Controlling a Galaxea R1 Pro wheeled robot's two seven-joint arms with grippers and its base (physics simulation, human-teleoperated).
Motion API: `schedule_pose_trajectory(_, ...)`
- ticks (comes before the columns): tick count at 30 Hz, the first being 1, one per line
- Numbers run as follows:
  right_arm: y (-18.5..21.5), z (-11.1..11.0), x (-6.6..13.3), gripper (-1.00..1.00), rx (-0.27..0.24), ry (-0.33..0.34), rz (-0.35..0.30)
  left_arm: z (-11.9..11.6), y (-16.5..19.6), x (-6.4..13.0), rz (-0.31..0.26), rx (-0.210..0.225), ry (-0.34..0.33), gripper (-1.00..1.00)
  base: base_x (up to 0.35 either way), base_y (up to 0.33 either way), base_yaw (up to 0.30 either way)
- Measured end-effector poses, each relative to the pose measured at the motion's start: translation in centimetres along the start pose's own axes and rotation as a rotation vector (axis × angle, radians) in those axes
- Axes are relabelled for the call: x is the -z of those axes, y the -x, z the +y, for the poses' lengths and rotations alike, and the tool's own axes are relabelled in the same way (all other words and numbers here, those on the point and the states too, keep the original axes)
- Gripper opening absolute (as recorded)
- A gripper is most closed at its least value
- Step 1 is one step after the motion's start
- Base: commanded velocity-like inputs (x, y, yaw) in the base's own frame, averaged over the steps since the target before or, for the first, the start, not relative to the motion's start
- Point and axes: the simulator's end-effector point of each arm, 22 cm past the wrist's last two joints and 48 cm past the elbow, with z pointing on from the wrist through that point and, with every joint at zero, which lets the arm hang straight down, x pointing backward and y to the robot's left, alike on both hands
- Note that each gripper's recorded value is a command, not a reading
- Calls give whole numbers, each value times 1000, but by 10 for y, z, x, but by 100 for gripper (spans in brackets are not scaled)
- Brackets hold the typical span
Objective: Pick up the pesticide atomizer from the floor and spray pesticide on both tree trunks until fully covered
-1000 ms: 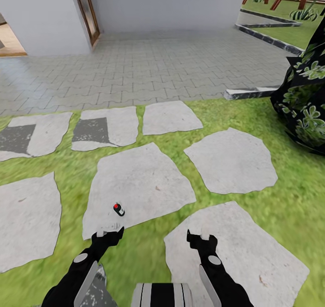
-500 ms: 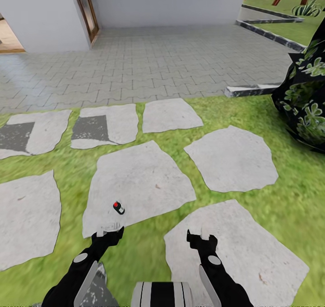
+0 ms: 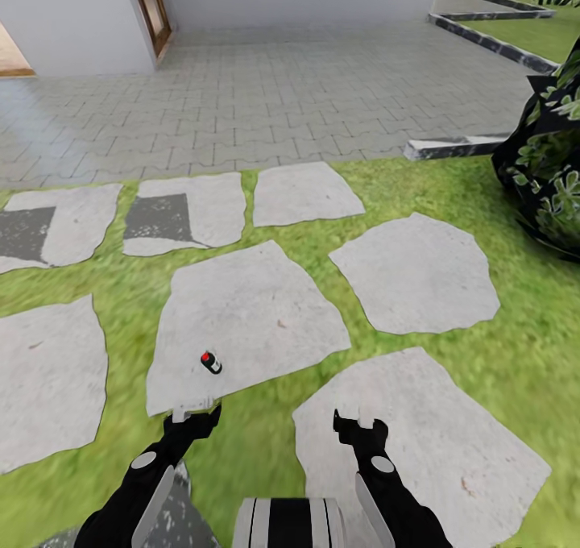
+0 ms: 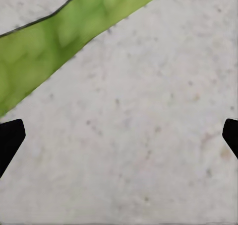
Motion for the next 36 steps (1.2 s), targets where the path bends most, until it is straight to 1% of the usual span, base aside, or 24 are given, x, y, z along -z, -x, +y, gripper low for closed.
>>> schedule_pose_trajectory(2,-5,0,-2,100,1,-1,8,1,-5,-2,8,1,1,100,0,0,0)
schedule_pose_trajectory(11,-5,0,-2,100,3,-2,10,1,-5,-2,8,1,3,100,0,0,0)
schedule_pose_trajectory(25,-14,-1,-5,100,4,-4,27,3,-14,-4,25,3,6,100,0,0,0)
schedule_pose_trajectory(34,-17,-2,-5,100,4,-4,32,4,-17,-5,30,3,7,100,0,0,0)
schedule_pose_trajectory(36,-18,-2,-6,100,5,-5,35,4,-16,-6,21,2,8,100,0,0,0)
